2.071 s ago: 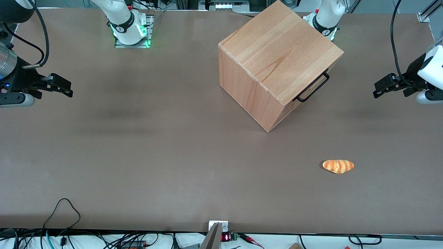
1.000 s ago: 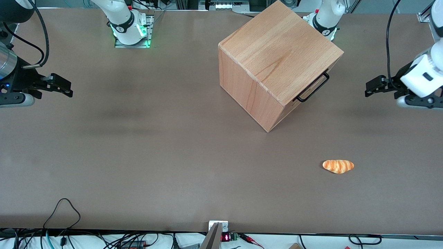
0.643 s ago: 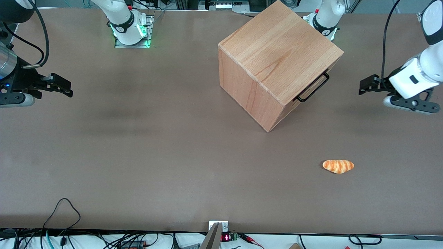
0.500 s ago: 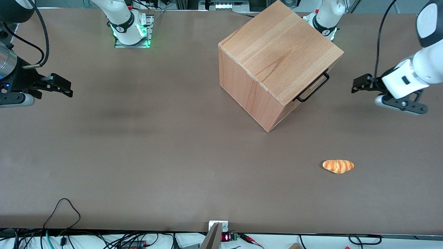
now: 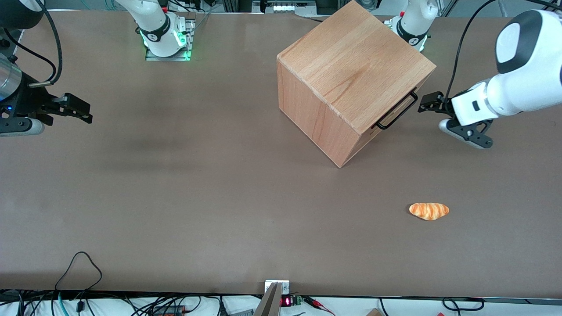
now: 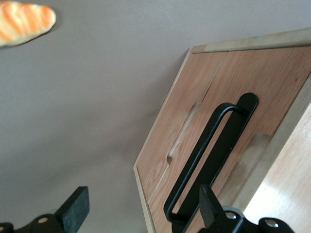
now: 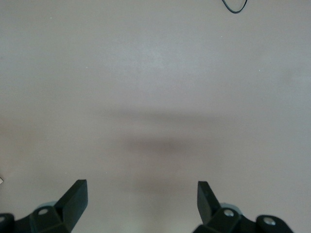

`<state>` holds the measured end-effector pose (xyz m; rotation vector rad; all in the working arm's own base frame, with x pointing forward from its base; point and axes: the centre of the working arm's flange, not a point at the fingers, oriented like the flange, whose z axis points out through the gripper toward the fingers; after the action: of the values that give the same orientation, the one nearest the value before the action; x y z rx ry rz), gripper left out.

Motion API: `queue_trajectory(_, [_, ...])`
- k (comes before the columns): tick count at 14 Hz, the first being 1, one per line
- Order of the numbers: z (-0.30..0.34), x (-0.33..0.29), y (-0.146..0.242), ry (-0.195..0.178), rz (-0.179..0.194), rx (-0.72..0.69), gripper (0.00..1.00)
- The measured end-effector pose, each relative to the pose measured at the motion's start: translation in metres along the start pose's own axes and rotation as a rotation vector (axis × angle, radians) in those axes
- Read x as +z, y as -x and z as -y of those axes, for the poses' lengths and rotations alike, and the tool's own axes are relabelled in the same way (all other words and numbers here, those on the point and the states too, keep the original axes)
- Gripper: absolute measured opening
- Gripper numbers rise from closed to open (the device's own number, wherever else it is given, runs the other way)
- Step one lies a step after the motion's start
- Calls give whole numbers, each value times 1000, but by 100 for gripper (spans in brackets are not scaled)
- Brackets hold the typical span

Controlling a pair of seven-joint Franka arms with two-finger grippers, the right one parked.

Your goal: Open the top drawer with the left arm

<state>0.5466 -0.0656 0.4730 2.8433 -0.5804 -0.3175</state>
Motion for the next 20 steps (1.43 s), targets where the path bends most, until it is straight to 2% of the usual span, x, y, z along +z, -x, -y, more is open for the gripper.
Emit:
queue_trajectory(3, [3, 27, -3, 36, -24, 72, 100])
queue_trajectory(7, [-2, 45, -3, 62, -14, 107, 100])
queue_trajectory(14, [-17, 67, -6, 65, 9, 163, 100])
queue_trajectory(17, [-19, 67, -7, 59, 0, 169, 100])
queue_trajectory(20, [-14, 76, -8, 46, -25, 217, 100])
